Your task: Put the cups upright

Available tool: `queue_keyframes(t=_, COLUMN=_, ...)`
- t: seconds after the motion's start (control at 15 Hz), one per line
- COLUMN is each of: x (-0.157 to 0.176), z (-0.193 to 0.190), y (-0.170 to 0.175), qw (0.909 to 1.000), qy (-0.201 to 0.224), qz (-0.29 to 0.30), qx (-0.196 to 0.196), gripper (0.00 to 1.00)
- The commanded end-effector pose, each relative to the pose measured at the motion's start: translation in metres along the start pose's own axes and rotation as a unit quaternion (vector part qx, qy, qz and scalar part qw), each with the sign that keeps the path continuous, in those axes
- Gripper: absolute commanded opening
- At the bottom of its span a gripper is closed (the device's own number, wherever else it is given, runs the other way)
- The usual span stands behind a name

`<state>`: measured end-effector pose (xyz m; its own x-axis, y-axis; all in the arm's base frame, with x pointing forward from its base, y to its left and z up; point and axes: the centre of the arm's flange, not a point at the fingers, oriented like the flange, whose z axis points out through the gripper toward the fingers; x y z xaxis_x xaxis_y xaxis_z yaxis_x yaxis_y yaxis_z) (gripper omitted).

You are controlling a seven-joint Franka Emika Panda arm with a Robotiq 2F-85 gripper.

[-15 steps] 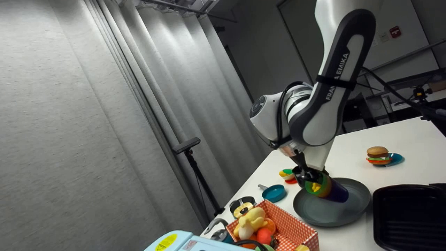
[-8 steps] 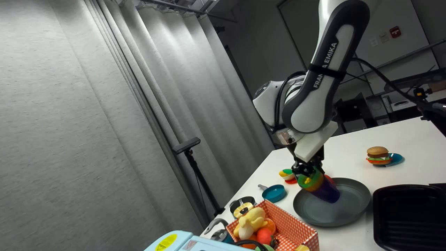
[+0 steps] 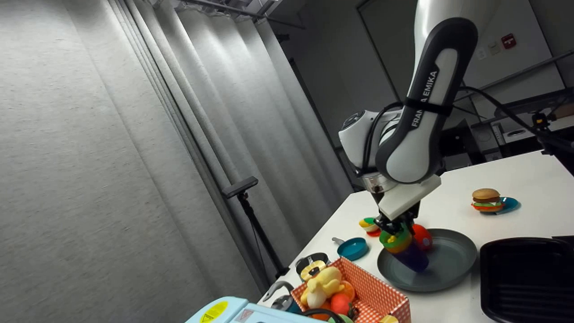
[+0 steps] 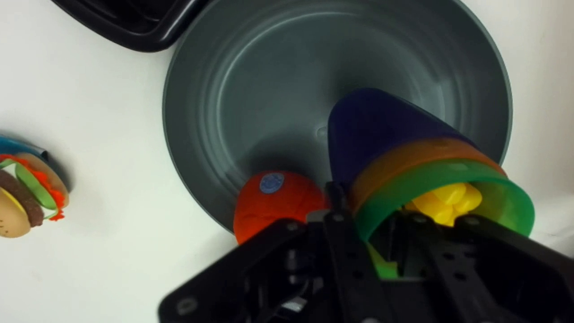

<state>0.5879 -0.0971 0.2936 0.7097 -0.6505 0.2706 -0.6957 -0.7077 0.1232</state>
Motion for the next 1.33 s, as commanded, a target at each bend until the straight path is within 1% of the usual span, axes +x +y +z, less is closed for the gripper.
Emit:
queue_keyframes(t=0.0, x=-0.006, z=0.012, y=0.006, qw=0.9993, qy=0.009, qz=0.031, qx=0.02, gripper=0.03)
queue_keyframes(t=0.33, x=-0.011, z=0.019, y=0.016, qw=0.999, qy=0.009, qz=0.04, qx=0.018, gripper=0.03)
queue_keyframes(t=0.4, x=-0.013, z=0.02, y=0.018, qw=0.9992, qy=0.007, qz=0.036, qx=0.015, gripper=0.14)
queue_keyframes(t=0.47, x=-0.015, z=0.02, y=0.019, qw=0.9993, qy=0.006, qz=0.035, qx=0.014, gripper=0.39)
queue_keyframes(t=0.53, x=-0.017, z=0.021, y=0.021, qw=0.9994, qy=0.003, qz=0.031, qx=0.012, gripper=0.4)
queue_keyframes(t=0.6, x=-0.02, z=0.022, y=0.022, qw=0.9995, qy=-0.001, qz=0.03, qx=0.01, gripper=0.44)
queue_keyframes(t=0.73, x=-0.026, z=0.022, y=0.025, qw=0.9996, qy=-0.006, qz=0.025, qx=0.006, gripper=0.59)
queue_keyframes(t=0.8, x=-0.028, z=0.021, y=0.026, qw=0.9997, qy=-0.007, qz=0.024, qx=0.006, gripper=0.68)
queue_keyframes(t=1.07, x=-0.031, z=0.01, y=0.029, qw=0.9997, qy=-0.007, qz=0.021, qx=0.006, gripper=0.96)
queue_keyframes(t=1.13, x=-0.031, z=0.006, y=0.03, qw=0.9997, qy=-0.005, qz=0.022, qx=0.007, gripper=1.0)
queue_keyframes(t=1.27, x=-0.028, z=-0.003, y=0.031, qw=0.9996, qy=0.001, qz=0.024, qx=0.011, gripper=1.0)
